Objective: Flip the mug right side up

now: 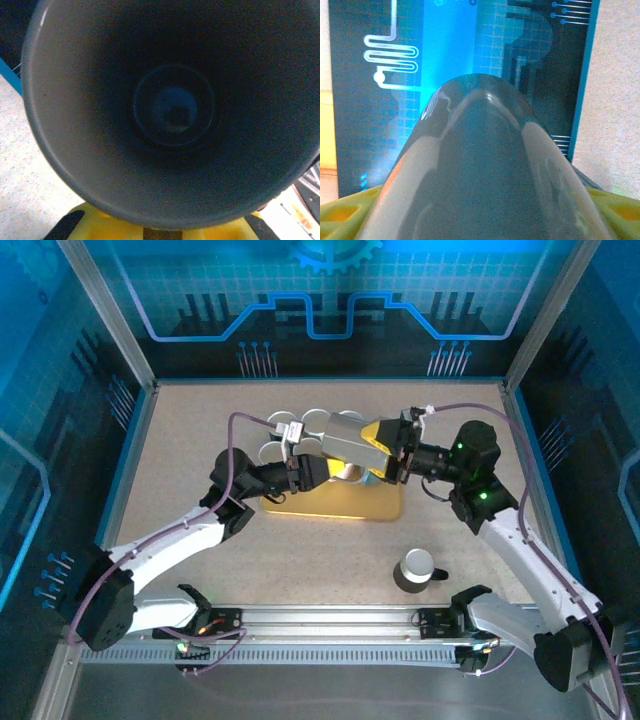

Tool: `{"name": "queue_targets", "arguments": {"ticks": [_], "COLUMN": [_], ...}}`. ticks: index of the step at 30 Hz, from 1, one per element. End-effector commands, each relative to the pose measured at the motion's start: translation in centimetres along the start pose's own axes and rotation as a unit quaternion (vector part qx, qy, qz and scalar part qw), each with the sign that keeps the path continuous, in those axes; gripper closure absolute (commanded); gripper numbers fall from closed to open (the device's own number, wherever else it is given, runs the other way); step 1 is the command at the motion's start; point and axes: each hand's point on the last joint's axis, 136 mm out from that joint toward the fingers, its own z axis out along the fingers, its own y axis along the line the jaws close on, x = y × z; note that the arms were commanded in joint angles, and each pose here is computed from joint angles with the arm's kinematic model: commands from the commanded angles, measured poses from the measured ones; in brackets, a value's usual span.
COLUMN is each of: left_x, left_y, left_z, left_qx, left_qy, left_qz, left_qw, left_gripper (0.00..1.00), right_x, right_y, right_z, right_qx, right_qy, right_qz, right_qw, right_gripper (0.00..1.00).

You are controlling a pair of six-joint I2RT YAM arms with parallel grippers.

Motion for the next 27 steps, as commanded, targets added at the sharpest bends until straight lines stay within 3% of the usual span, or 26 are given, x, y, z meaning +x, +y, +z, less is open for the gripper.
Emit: {"name": "queue_targets", "arguments": {"ticks": [1,7,11,15,19,22,27], "left_x": [-1.3,0.5,2.8,4.2,5.2,6.3,7.6], "left_y": [-3.9,-2.6,-0.8,1.6,4.2,6.3,10.2], "left_z": [-1.3,-2.2,-1.5,-0.3,1.5,3.3,6.0], "left_qx": [0.011,-0.104,-0.193,-0.255,-0.293,-0.322,-0.371], "left_qy": [-0.024,0.028,0.108,0.170,0.220,0.261,0.306], "left_qz": [0.098,0.161,0.213,0.225,0.231,0.246,0.272], "left_qw": [0.995,0.981,0.952,0.925,0.901,0.876,0.834], "left_gripper": [1.00,1.00,1.00,1.00,1.00,1.00,1.00], "right_x": [0.0,-2.8,-3.9,-4.6,-4.4,-4.3,-3.7], "right_y": [1.3,-2.4,-4.5,-3.9,-2.2,-1.9,-2.6], "right_z": [-2.0,-7.5,-11.6,-16.2,-19.9,-20.6,-19.5], "right_qx": [0.041,0.209,0.309,0.401,0.445,0.450,0.423], "right_qy": [-0.046,-0.161,-0.204,-0.269,-0.329,-0.341,-0.330], "right_qz": [-0.098,-0.130,-0.130,-0.184,-0.217,-0.222,-0.219], "right_qw": [0.993,0.956,0.920,0.856,0.804,0.795,0.815], "right_gripper": [0.00,0.00,0.00,0.00,0.00,0.00,0.00]}}
